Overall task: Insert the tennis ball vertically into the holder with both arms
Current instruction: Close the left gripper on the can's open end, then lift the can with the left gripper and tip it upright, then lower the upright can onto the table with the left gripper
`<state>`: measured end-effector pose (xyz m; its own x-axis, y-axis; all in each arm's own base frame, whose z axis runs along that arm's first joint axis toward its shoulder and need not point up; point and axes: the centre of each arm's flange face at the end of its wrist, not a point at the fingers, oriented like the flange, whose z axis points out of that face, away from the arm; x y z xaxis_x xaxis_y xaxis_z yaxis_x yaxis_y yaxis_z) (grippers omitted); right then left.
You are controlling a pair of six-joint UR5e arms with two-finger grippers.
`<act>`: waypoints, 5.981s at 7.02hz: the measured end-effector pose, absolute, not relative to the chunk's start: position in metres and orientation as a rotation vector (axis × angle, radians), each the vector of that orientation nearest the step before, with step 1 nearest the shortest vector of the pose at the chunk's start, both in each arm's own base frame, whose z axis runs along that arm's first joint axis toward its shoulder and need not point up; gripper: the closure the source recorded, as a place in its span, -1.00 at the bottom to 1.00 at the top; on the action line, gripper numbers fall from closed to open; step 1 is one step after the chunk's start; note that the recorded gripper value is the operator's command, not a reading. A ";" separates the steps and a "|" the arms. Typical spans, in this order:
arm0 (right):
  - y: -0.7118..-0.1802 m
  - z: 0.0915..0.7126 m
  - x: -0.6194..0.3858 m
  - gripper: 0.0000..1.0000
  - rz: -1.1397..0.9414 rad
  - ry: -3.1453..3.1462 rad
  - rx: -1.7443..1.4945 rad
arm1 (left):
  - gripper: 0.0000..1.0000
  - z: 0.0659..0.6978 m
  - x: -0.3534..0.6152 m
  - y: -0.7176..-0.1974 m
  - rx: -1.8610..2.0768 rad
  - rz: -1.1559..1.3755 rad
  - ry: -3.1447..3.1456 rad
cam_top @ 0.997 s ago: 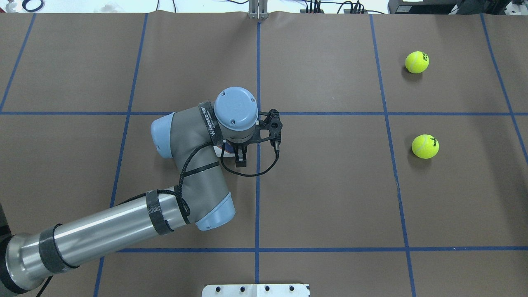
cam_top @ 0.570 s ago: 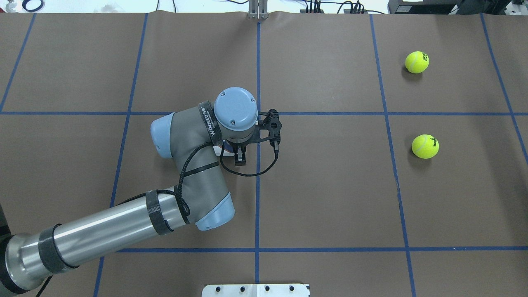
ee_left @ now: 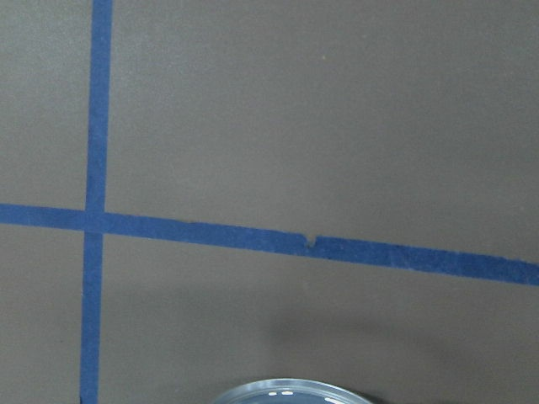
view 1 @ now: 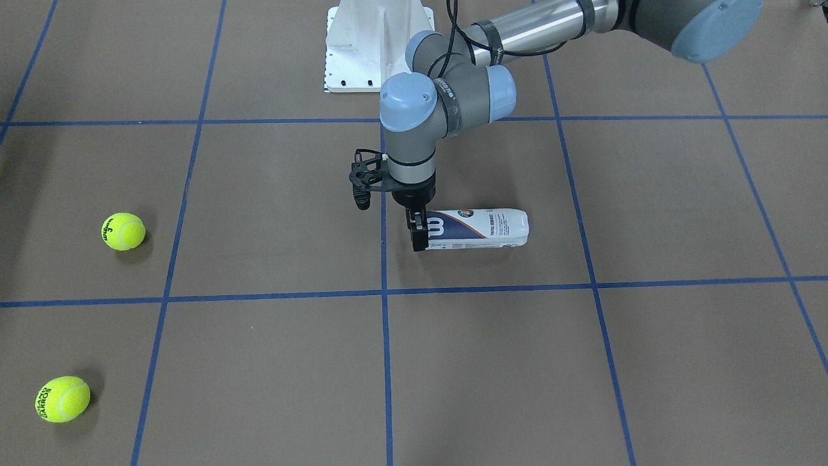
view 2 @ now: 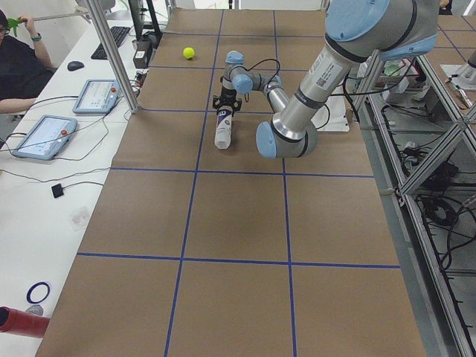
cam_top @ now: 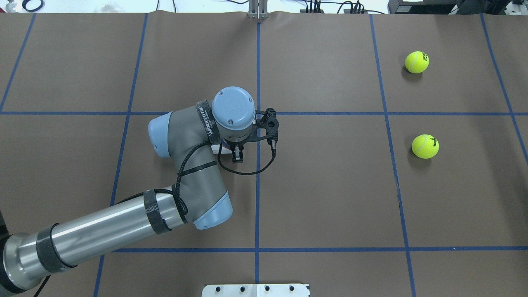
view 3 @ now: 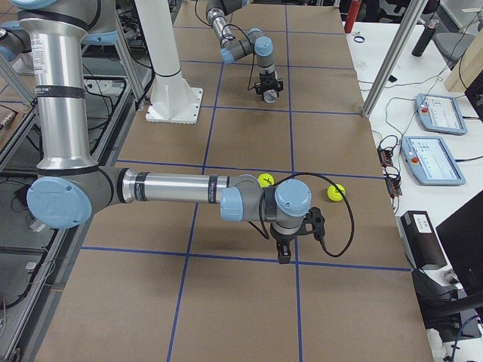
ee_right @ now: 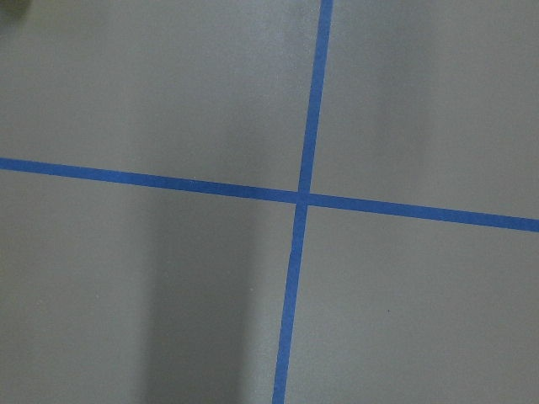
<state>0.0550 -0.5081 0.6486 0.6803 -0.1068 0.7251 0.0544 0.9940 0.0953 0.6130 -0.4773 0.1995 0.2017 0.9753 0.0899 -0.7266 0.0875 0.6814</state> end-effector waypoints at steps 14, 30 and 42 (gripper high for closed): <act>-0.513 0.630 0.053 -0.99 -0.106 -0.839 0.102 | 0.19 0.073 0.433 -0.465 1.451 0.055 1.161; -0.514 0.625 0.053 -0.99 -0.109 -0.840 0.110 | 0.19 0.267 0.483 -0.433 1.530 -0.031 1.222; -0.514 0.627 0.053 -0.99 -0.108 -0.839 0.107 | -0.98 0.266 0.495 -0.423 1.523 -0.009 1.233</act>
<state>0.0534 -0.5142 0.6266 0.6631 -0.1377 0.7358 0.0532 0.9891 0.1371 0.4948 -0.4230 0.2664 0.4542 0.6699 -0.5873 0.6787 0.1669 0.7152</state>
